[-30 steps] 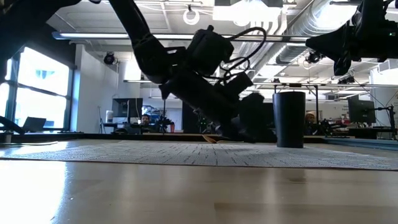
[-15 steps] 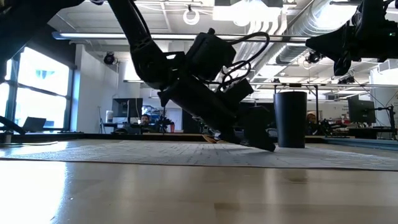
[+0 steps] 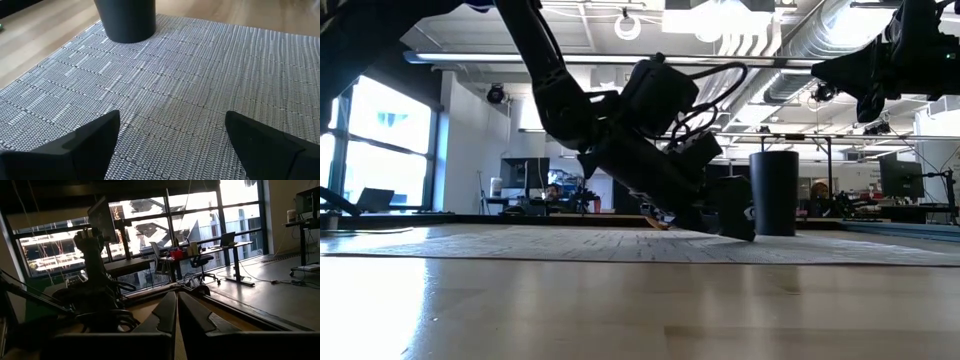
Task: Pick & Place Utensil
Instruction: Move the gray mat, then put the orange straw into the black cup
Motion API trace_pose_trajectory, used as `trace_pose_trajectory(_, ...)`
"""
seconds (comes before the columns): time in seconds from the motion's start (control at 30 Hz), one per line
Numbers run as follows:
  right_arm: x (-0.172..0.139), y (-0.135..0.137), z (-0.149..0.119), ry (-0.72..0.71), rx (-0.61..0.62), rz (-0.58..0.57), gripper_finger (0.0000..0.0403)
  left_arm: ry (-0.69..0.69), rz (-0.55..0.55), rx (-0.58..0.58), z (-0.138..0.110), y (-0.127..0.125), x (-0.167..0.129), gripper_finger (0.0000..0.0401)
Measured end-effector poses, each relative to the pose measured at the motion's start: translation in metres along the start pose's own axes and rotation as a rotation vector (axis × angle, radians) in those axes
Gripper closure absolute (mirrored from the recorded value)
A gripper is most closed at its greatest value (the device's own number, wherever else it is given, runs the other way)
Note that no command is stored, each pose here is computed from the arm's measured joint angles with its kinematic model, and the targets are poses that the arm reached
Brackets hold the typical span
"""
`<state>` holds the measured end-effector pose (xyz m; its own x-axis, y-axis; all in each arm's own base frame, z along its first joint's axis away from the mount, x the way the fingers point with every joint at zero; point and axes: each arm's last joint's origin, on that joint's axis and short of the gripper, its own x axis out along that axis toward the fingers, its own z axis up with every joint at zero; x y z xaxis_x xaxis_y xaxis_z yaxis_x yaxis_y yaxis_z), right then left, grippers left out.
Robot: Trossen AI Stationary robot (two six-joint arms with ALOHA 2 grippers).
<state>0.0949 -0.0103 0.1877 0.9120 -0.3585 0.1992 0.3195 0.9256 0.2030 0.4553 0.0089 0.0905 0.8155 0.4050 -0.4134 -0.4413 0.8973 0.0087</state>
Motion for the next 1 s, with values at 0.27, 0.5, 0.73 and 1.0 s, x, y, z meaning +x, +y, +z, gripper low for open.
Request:
trace_pose_trajectory(0.27, 0.000, 0.000, 0.000, 0.004, -0.001, 0.000, 0.0391, -0.008, -0.044, -0.012, 0.001, -0.002, 0.000, 0.0046)
trace_pose_trajectory(0.5, 0.000, 0.000, -0.001, 0.006, -0.002, 0.000, 0.0391, -0.024, -0.060, -0.033, 0.005, -0.002, -0.001, 0.0046)
trace_pose_trajectory(0.73, 0.000, 0.000, -0.001, 0.006, -0.002, -0.001, 0.0391, -0.113, -0.060, 0.023, 0.035, -0.003, -0.034, 0.0046)
trace_pose_trajectory(1.0, 0.000, 0.000, -0.001, 0.011, -0.004, -0.001, 0.0391, -0.187, 0.047, -0.060, 0.047, 0.056, -0.076, 0.0046)
